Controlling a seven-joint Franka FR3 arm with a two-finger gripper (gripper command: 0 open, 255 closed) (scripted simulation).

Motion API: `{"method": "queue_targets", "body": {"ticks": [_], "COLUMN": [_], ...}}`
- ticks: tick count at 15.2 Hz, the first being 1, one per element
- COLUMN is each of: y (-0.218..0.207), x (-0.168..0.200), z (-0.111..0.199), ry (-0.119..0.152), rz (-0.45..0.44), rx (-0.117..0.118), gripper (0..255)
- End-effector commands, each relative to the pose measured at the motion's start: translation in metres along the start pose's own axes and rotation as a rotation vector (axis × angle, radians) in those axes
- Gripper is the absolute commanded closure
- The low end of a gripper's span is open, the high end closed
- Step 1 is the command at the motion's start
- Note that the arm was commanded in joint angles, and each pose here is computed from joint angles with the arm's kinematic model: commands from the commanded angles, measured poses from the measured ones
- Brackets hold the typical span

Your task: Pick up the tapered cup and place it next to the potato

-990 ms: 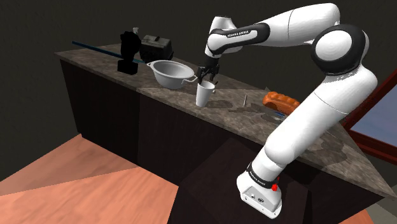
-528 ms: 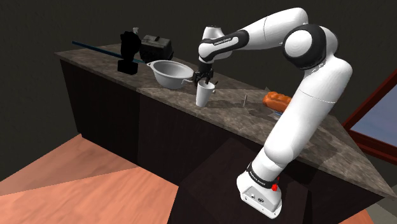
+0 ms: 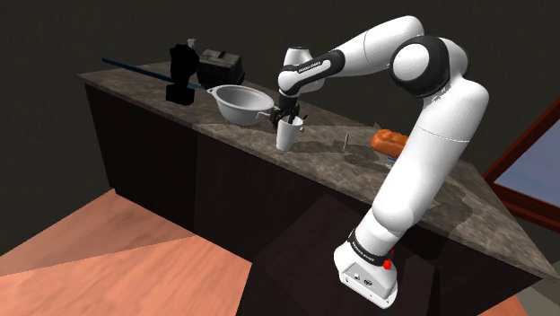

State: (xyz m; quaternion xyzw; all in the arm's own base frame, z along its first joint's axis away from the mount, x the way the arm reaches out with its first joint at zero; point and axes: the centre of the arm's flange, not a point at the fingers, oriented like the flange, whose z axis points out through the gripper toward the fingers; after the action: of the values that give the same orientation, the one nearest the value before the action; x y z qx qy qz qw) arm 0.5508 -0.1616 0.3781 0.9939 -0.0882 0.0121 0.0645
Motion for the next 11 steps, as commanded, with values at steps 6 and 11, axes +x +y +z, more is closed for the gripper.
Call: {"method": "queue_targets", "body": {"ticks": [6,11], "y": [0.0000,0.0000], "x": [-0.0002,-0.0001], "z": [0.0008,0.0008], "ry": [0.000,0.000], "rz": [0.000,0.000], "rx": [0.000,0.000], "gripper": [255,255]}}
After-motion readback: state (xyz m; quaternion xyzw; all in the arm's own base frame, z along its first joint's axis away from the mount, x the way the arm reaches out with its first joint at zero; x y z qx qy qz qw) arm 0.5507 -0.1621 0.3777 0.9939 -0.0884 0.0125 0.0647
